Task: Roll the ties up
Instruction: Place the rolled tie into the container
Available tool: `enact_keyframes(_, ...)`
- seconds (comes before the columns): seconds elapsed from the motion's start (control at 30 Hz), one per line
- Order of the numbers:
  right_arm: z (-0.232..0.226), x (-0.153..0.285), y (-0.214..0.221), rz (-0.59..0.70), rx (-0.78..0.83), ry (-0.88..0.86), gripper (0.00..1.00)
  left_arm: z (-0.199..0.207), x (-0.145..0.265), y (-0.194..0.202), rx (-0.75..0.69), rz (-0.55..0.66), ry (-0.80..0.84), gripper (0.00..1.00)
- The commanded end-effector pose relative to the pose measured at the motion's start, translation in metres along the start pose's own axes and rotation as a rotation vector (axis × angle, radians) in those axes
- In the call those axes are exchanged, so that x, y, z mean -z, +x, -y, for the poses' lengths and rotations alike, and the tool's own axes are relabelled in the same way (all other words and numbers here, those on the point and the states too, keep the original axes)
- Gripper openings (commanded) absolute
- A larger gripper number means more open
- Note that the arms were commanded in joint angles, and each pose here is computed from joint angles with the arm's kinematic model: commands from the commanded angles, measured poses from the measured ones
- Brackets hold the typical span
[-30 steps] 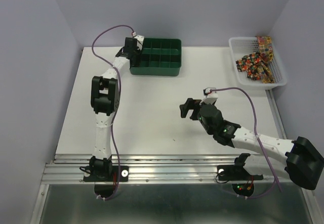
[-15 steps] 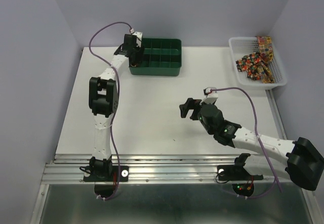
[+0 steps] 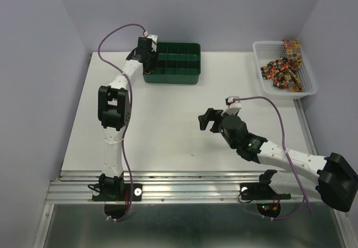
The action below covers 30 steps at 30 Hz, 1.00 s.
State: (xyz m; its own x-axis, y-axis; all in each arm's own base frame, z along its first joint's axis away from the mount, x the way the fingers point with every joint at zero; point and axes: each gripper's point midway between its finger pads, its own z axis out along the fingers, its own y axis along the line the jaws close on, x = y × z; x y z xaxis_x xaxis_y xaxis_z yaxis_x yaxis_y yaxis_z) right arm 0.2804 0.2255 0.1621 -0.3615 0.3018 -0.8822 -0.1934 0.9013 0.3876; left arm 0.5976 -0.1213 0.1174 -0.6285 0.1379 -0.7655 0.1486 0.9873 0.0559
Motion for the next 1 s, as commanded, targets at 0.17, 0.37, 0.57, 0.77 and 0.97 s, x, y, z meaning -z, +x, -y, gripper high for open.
enact_keyframes(0.17, -0.019, -0.003, -0.029, 0.070, -0.043, -0.045, 1.00, -0.017, 0.031, -0.055, 0.053, 0.144, -0.074, 0.52)
enact_keyframes(0.37, -0.018, -0.005, -0.028, 0.068, -0.036, -0.033, 1.00, -0.018, 0.013, -0.055, 0.063, 0.147, -0.085, 0.55)
enact_keyframes(0.57, -0.015, -0.007, -0.024, 0.058, -0.027, -0.023, 1.00, -0.017, -0.001, -0.055, 0.075, 0.155, -0.089, 0.54)
enact_keyframes(0.77, -0.015, -0.008, -0.025, 0.062, -0.022, -0.019, 1.00, -0.018, -0.011, -0.044, 0.066, 0.123, -0.097, 0.49)
enact_keyframes(0.97, -0.015, -0.010, -0.020, 0.046, -0.019, -0.019, 1.00, -0.022, -0.018, -0.040, 0.077, 0.123, -0.120, 0.43)
